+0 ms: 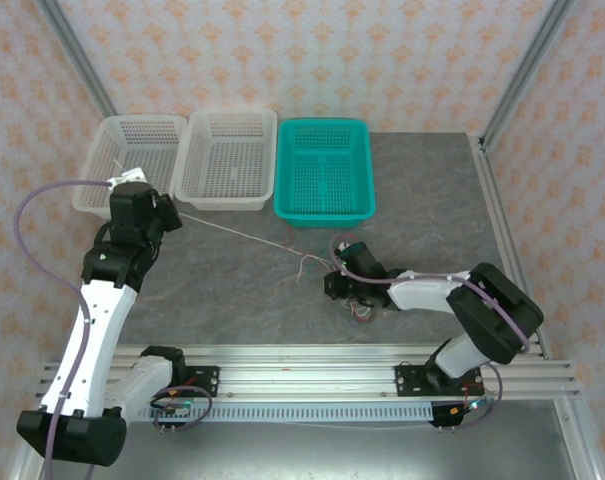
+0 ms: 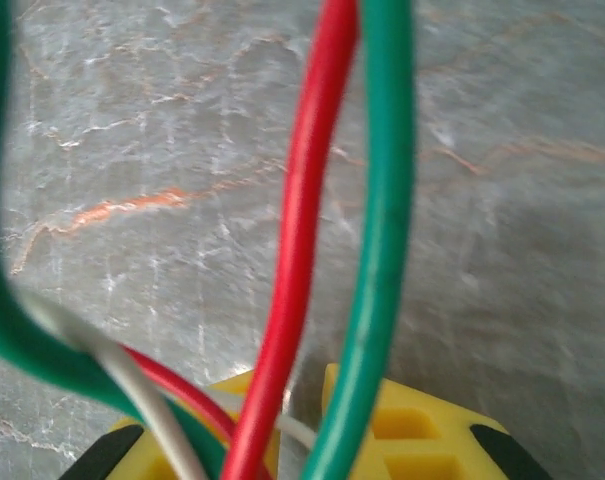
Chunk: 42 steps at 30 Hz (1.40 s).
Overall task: Untangle the cables
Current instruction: Place the cables at the bottom-right of the table, then place the cable into the container.
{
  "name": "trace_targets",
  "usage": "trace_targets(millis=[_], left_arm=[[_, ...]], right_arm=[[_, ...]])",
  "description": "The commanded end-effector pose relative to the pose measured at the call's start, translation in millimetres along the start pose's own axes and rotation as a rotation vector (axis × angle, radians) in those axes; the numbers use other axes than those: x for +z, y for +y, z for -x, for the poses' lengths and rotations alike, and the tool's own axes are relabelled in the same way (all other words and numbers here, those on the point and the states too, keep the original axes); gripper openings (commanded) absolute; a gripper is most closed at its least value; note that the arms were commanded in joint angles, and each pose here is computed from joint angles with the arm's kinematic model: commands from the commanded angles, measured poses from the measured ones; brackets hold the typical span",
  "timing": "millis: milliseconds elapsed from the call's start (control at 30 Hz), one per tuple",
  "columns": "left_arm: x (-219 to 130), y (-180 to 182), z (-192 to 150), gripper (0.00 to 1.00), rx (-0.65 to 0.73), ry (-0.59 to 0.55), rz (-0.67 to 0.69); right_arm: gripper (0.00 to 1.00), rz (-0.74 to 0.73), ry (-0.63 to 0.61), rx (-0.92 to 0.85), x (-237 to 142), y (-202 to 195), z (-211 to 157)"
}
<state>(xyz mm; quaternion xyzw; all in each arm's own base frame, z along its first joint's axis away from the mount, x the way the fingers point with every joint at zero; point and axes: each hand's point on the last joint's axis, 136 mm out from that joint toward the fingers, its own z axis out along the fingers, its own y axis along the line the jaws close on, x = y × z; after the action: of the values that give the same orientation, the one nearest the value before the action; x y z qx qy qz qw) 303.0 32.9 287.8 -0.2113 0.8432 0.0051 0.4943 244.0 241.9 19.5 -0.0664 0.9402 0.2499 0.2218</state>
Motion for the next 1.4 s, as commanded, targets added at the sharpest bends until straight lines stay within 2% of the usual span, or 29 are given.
trace_targets(millis=[0,167,267,367,467,533,600,733,767,800,867,933,1033,1100,1167,1267,1300,1367], left_arm=[[-3.8,12.8,10.8,0.00,-0.028,-0.051,0.045],[-14.2,50.5,25.0,0.00,-0.056,-0.090,0.213],[-26.2,66.8,34.0,0.00,-0.076,-0.128,0.295],[-35.2,77.9,36.9,0.00,-0.092,-0.156,0.354],[-39.8,78.3,36.0,0.00,-0.111,-0.172,0.343],[-40.3,72.7,34.8,0.00,-0.132,-0.177,0.300],[-38.5,56.0,35.2,0.00,-0.149,-0.175,0.194],[-38.9,-23.4,49.0,0.00,-0.164,-0.196,-0.266],[-43.6,-38.9,54.0,0.00,-0.164,-0.202,-0.352],[-50.5,-52.4,59.9,0.00,-0.160,-0.210,-0.421],[-63.9,-66.2,70.9,0.00,-0.130,-0.233,-0.467],[-76.4,-65.8,82.7,0.00,-0.100,-0.271,-0.431],[-93.3,-76.0,97.3,0.00,-0.080,-0.309,-0.479],[-102.6,-93.2,102.7,0.00,-0.065,-0.306,-0.567],[-111.5,-113.7,103.8,0.00,-0.040,-0.291,-0.661],[-118.2,-133.4,102.5,0.00,-0.010,-0.285,-0.717],[-117.5,-135.7,102.5,0.00,-0.014,-0.286,-0.713],[-114.8,-136.9,103.0,0.00,-0.023,-0.290,-0.697]], right_arm=[[0.24,-0.253,0.073,0.146,-12.1,-61.6,-40.0],[0.25,-0.420,-0.056,0.369,-37.4,-107.9,-36.6],[0.29,-0.478,-0.121,0.479,-51.3,-129.2,-35.5],[0.33,-0.534,-0.179,0.573,-64.6,-146.0,-35.8],[0.35,-0.544,-0.222,0.615,-72.0,-152.5,-31.4],[0.37,-0.527,-0.240,0.612,-74.0,-149.2,-25.3],[0.40,-0.486,-0.243,0.581,-73.4,-139.9,-15.9],[0.59,-0.216,-0.224,0.445,-69.4,-84.0,17.9],[0.63,-0.170,-0.230,0.417,-73.2,-72.6,25.4],[0.72,-0.143,-0.248,0.394,-80.3,-63.8,33.8],[0.86,-0.123,-0.302,0.370,-96.7,-56.0,46.9],[0.91,-0.108,-0.375,0.349,-116.7,-50.9,58.1],[0.92,0.015,-0.448,0.228,-144.2,-22.2,73.8],[0.90,0.127,-0.443,0.105,-155.5,7.2,79.0],[0.89,0.149,-0.397,0.027,-157.0,25.7,81.0],[0.87,0.108,-0.277,-0.033,-134.5,47.5,78.5],[0.86,0.089,-0.260,0.004,-125.1,47.5,79.4],[0.75,0.048,-0.215,0.130,-96.5,38.1,78.0]])
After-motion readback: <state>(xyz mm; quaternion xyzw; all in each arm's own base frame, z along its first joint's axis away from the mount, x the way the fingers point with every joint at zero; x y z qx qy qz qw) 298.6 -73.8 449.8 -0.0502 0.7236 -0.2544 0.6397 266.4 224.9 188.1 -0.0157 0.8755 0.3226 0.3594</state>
